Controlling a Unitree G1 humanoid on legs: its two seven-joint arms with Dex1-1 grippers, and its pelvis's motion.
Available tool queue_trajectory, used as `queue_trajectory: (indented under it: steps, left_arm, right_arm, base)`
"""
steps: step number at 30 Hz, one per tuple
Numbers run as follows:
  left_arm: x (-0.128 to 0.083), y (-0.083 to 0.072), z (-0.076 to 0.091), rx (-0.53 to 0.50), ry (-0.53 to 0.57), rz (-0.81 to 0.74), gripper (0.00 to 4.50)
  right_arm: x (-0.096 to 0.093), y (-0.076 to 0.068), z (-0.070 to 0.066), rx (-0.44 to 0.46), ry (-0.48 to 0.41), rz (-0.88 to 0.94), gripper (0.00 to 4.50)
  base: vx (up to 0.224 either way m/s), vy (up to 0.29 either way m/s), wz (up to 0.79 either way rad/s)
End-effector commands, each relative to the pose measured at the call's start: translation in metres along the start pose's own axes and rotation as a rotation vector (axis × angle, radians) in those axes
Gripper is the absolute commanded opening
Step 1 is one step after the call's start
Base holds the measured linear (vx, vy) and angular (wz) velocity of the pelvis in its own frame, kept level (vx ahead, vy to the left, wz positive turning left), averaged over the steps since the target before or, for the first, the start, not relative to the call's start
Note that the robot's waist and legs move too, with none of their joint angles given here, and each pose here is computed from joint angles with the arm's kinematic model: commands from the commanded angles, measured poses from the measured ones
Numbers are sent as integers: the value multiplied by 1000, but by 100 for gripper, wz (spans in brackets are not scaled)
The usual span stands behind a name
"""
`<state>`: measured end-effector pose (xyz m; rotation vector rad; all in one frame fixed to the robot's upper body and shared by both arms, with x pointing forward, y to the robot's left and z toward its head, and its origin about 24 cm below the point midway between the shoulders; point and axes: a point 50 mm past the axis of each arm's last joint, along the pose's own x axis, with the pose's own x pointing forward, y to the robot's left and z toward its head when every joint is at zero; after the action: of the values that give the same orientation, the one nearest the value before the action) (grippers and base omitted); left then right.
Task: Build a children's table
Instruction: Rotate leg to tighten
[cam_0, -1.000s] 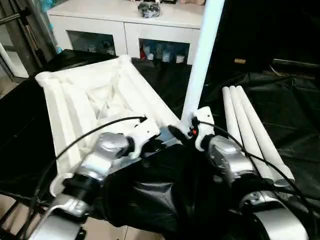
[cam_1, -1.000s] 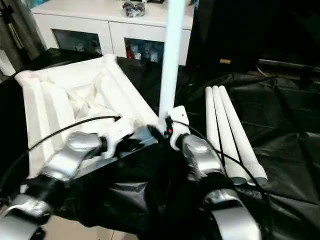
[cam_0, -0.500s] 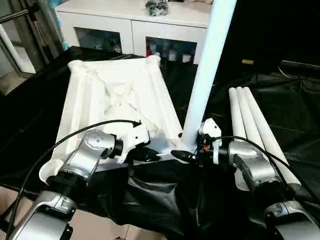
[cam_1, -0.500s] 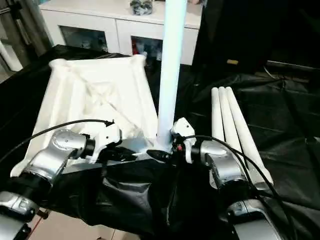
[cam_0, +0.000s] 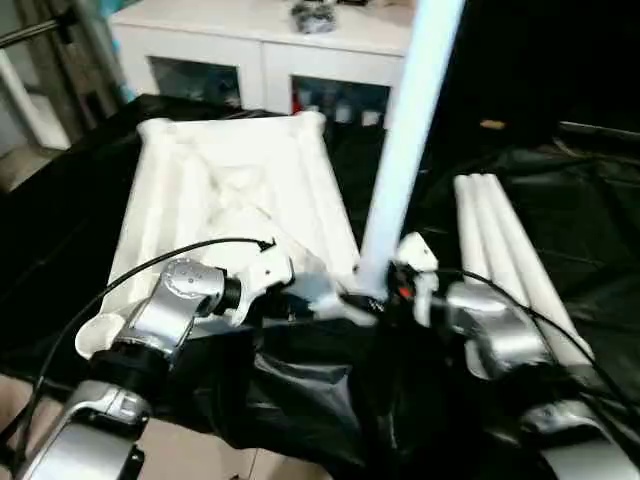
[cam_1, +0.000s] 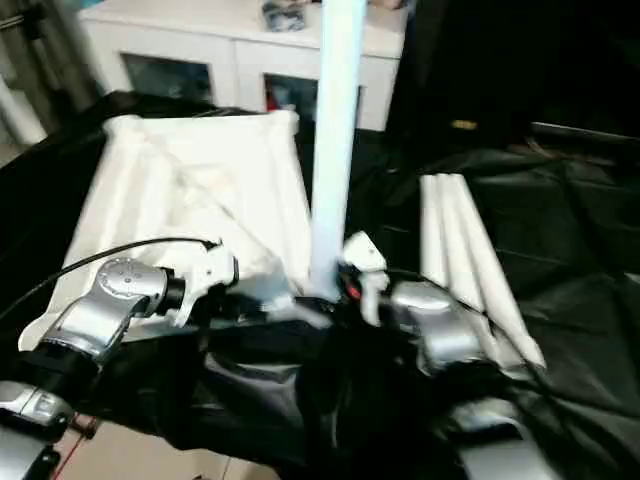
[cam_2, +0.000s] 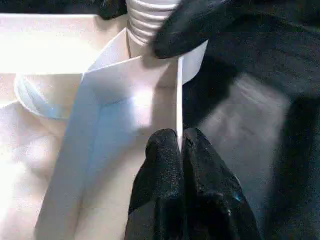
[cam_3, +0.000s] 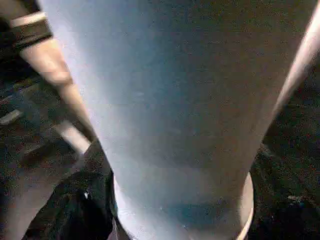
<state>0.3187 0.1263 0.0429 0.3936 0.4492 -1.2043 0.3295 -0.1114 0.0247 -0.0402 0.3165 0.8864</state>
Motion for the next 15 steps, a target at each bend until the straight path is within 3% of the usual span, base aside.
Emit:
queue_trajectory:
  steps: [1, 3, 9, 11, 14, 15]
  left_arm:
    - [25, -7, 17, -7, -56, 8, 0]
    - [35, -7, 24, -27, -58, 60, 0]
    - [55, -16, 43, -50, -90, 86, 0]
    - [58, -21, 47, -45, -104, 63, 0]
    - [58, -23, 47, -24, -106, 35, 0]
    - [57, -23, 47, -23, -105, 32, 0]
  right_arm:
    - [14, 9, -24, 65, 128, -105, 279]
    - [21, 8, -25, 116, 124, -231, 279]
    - [33, 13, -23, 112, 143, -318, 279]
    - [36, 16, -20, 130, 118, -294, 334]
    - [36, 14, -14, 121, 77, -274, 347]
    - [36, 14, -14, 116, 72, -271, 373]
  base:
    - [0, 0, 0]
    - [0, 0, 0]
    - [0, 0, 0]
    - [0, 0, 0]
    - [0, 0, 0]
    - [0, 0, 0]
